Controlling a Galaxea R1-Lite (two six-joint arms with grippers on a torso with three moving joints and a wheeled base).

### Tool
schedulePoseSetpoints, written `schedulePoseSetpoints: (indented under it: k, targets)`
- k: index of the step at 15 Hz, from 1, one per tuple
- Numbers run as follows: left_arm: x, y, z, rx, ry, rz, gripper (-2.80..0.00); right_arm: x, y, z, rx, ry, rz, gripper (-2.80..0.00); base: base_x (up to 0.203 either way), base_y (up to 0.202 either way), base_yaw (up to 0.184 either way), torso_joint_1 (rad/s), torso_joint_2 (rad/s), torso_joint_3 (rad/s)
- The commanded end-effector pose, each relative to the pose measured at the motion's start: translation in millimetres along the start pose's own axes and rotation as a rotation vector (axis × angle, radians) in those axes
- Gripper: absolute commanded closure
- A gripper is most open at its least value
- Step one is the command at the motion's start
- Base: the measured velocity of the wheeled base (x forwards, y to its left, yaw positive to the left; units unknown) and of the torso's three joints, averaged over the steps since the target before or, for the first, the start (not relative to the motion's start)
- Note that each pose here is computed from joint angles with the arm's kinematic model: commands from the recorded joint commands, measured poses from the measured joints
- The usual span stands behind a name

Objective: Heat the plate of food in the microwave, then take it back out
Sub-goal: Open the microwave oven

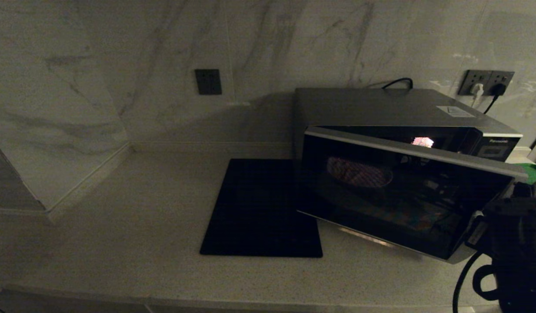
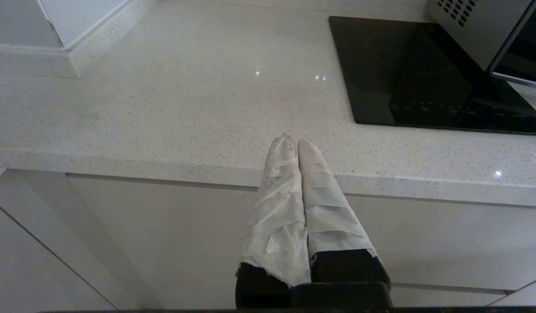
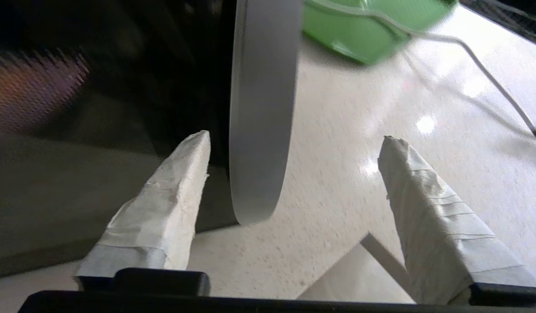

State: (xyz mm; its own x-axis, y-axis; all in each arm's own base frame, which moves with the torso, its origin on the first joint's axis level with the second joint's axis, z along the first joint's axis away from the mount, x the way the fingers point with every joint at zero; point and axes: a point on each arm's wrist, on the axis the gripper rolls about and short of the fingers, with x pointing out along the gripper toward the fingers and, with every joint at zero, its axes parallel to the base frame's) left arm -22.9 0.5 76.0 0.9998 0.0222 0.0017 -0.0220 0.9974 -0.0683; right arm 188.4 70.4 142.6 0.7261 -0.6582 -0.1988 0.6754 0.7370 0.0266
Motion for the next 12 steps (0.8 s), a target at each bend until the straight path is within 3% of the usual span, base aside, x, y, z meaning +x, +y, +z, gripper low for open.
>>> schedulePoseSetpoints:
  k: [1,7,12]
  targets:
    - [0.0,0.0,0.0,-0.001,0.0,0.001,0.0,-16.9,-13.9,24.4,0.08,-0.05,0.054,-2.8,0.0,0.0,0.0,0.0,0.0,0.0]
    - [0.0,0.0,0.0,-0.001,0.0,0.001,0.0,-41.7,-18.3,82.7,0.154,-0.146,0.148,-2.8,0.0,0.0,0.0,0.0,0.0,0.0]
    - [0.0,0.0,0.0,-0.001,0.0,0.001,0.0,-43.5,-2.5,149.5,0.218,-0.235,0.124,-2.8,0.0,0.0,0.0,0.0,0.0,0.0]
